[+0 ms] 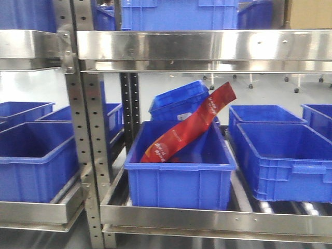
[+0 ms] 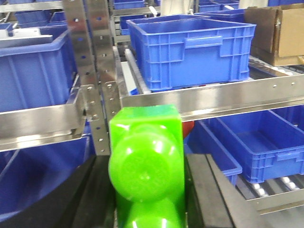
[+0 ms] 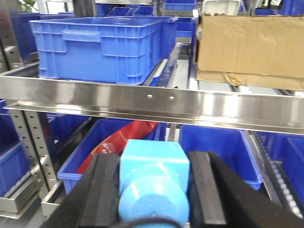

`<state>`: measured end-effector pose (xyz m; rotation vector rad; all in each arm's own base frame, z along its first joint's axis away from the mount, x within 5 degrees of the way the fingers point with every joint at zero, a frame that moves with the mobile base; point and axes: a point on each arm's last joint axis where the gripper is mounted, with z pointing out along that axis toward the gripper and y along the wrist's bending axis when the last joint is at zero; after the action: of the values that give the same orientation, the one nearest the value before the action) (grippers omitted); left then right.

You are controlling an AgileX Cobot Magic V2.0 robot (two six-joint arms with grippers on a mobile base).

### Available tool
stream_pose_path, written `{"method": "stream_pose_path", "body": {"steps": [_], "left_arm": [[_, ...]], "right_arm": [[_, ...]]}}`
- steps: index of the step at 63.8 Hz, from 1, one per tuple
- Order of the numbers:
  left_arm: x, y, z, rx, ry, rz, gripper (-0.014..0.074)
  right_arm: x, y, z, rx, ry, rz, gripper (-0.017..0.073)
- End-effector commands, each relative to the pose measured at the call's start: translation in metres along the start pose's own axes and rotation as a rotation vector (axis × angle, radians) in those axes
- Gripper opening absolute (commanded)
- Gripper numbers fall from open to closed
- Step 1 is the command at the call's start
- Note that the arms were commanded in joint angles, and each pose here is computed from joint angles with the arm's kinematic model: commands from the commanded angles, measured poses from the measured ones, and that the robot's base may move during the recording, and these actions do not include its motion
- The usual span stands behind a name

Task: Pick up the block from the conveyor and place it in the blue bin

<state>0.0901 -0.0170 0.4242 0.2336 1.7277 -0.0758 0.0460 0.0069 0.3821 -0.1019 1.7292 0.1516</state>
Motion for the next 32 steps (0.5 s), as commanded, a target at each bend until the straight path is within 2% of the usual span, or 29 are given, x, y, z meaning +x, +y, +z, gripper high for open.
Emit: {"method": "stream_pose_path", "body": {"steps": [1,32], "left_arm": [[-0.0025,-0.0004,-0.0014,0.005,-0.027,-0.008,-0.0111],[-0.0025,-0.0004,-0.0014,0.005,-0.027,-0.008,-0.0111]], "right_arm": [[-0.0021,-0.0004,-0.0006,0.006,-0.026,-0.007,-0.0154],[-0.0021,-0.0004,-0.0006,0.006,-0.026,-0.007,-0.0154]]}}
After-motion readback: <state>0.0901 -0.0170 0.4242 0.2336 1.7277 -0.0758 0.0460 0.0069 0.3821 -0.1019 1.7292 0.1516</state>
